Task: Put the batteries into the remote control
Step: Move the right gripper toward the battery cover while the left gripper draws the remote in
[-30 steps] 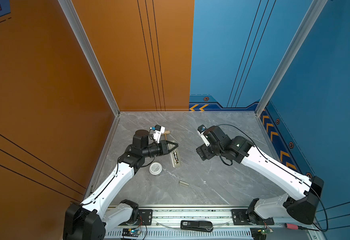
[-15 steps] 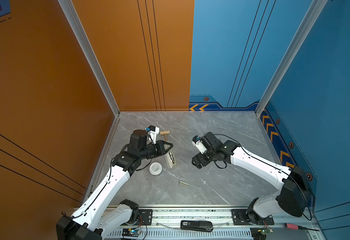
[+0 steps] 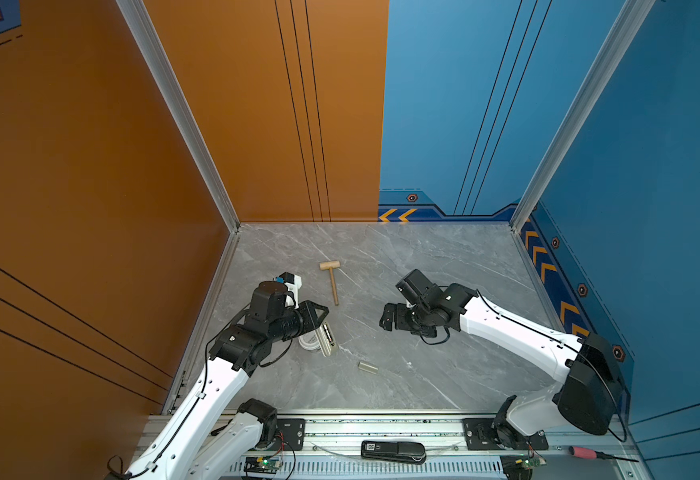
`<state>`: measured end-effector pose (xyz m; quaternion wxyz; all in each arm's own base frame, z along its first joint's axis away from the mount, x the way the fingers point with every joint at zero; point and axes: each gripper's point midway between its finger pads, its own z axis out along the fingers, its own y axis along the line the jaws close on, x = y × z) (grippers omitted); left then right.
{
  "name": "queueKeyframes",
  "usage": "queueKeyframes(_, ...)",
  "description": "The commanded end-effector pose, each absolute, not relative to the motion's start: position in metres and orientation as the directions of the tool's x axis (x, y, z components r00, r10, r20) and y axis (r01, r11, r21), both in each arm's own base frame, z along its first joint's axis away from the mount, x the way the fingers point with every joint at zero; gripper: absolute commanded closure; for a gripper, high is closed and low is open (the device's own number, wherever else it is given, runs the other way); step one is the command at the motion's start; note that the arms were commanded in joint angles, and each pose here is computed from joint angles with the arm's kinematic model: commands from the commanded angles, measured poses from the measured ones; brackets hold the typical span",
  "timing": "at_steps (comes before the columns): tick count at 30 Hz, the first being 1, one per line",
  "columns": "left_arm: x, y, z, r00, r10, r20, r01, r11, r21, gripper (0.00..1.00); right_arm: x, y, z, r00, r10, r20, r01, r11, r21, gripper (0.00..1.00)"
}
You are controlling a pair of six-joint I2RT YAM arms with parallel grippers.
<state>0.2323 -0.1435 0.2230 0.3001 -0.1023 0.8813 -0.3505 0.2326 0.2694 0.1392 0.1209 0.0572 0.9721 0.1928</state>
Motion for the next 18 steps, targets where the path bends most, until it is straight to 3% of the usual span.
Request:
queueKeyframes(1, 0.222, -0.137, 0.228, -0.783, -0.363, -0.505, 0.079, 0.747, -0.66, 1.0, 0.226, 0.281, 0.139, -0.899, 0.407, -0.164, 0.304, 0.847, 0.436, 0.0)
queueKeyframes(7, 0.212, -0.132, 0.241, -0.763, -0.33, -0.556, 0.143, 0.753, -0.643, 1.0, 0.194, 0.325, 0.102, -0.809, 0.588, 0.004, 0.51, 0.698, 0.503, 0.0)
queueKeyframes(18, 0.207, -0.132, 0.234, -0.783, -0.296, -0.547, 0.166, 0.748, -0.643, 1.0, 0.173, 0.364, 0.064, -0.794, 0.59, 0.143, 0.582, 0.673, 0.456, 0.0)
